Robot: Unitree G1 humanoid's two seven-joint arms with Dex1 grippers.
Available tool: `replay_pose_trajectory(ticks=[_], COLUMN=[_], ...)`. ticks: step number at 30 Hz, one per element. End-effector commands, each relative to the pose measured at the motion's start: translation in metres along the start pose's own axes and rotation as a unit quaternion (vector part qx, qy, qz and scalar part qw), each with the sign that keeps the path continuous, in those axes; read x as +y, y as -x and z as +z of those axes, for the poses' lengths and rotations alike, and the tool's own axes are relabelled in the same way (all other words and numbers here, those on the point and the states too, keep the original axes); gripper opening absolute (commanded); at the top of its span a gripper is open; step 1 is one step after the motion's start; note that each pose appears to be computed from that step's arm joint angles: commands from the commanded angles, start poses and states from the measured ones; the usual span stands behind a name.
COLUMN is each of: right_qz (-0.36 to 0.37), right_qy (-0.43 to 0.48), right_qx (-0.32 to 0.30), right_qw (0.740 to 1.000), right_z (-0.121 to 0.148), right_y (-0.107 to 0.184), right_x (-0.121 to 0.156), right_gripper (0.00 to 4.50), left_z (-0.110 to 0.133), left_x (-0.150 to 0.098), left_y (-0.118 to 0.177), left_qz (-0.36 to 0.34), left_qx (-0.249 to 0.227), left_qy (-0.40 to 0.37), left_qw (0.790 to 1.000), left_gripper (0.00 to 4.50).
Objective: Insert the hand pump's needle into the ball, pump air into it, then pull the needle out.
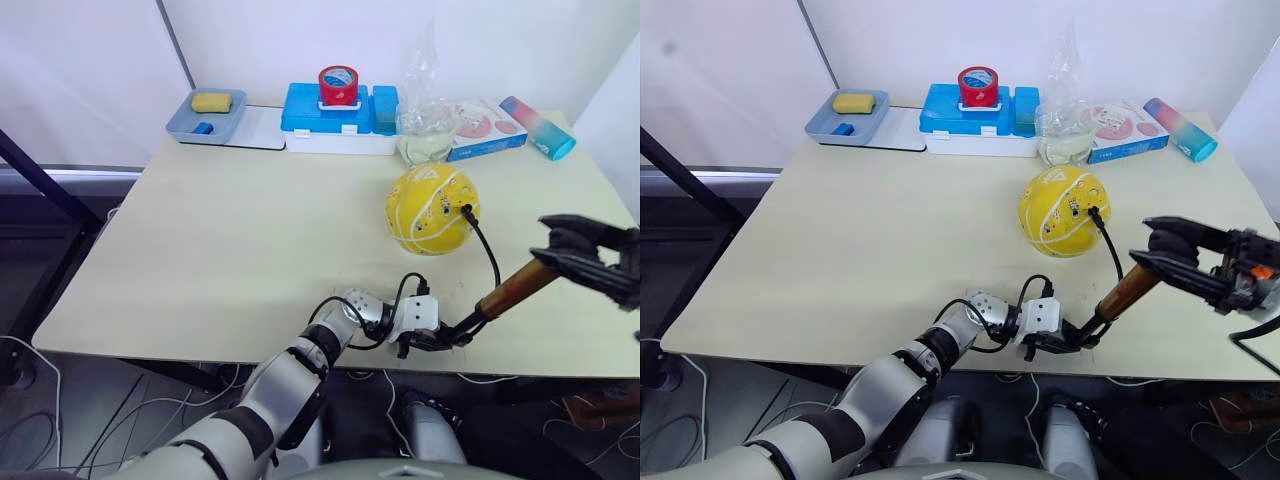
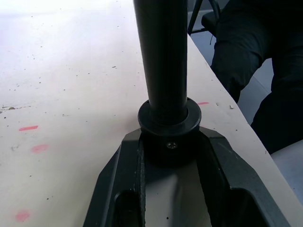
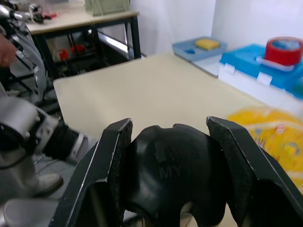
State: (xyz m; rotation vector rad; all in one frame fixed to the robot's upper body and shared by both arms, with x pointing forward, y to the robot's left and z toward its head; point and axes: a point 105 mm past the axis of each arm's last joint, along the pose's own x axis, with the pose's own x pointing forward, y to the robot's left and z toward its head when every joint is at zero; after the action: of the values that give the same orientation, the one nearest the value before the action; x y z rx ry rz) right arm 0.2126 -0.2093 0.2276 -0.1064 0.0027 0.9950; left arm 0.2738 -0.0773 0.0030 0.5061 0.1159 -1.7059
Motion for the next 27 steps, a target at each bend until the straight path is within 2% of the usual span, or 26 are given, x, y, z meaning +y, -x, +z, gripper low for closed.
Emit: replay_pose_trajectory(ticks=[1,6,11,16,20,24,27], right_qz=[0.000,-0.001,0.001,0.004,-0.004,-0.017,-0.030], right_qy=[0.001,-0.010,-0.009,0.025,0.034,0.028,0.034], right_qx=[0.054,0.067,0.058,0.032,-0.012,-0.052,-0.057], right_qw=[0.999,0.998,0.998,0.999,0.999,0.998,0.997], right_z=[-0.042,-0.080,-0.092,-0.063,-0.020,0.011,0.025], right_y=[-0.007,-0.021,-0.026,-0.016,-0.003,0.009,0.017], right_x=[0.006,0.012,0.014,0.010,0.006,0.001,-0.004], right_gripper=[2.01,2.01,2.01,2.01,2.01,2.01,2.01], left_z=[-0.004,-0.006,-0.007,-0.008,-0.008,-0.009,-0.008], left_x=[-0.019,-0.020,-0.020,-0.021,-0.021,-0.022,-0.024], left_y=[-0.015,-0.015,-0.015,-0.015,-0.015,-0.015,-0.015], left_qz=[-0.038,-0.039,-0.041,-0.042,-0.044,-0.047,-0.054], left_qx=[0.007,0.014,0.019,0.022,0.023,0.024,0.022], left_qy=[0.013,0.012,0.013,0.012,0.012,0.009,0.010], left_qw=[0.999,0.999,0.999,0.999,0.999,0.999,0.998], left_gripper=[1.04,1.04,1.04,1.04,1.04,1.04,1.04])
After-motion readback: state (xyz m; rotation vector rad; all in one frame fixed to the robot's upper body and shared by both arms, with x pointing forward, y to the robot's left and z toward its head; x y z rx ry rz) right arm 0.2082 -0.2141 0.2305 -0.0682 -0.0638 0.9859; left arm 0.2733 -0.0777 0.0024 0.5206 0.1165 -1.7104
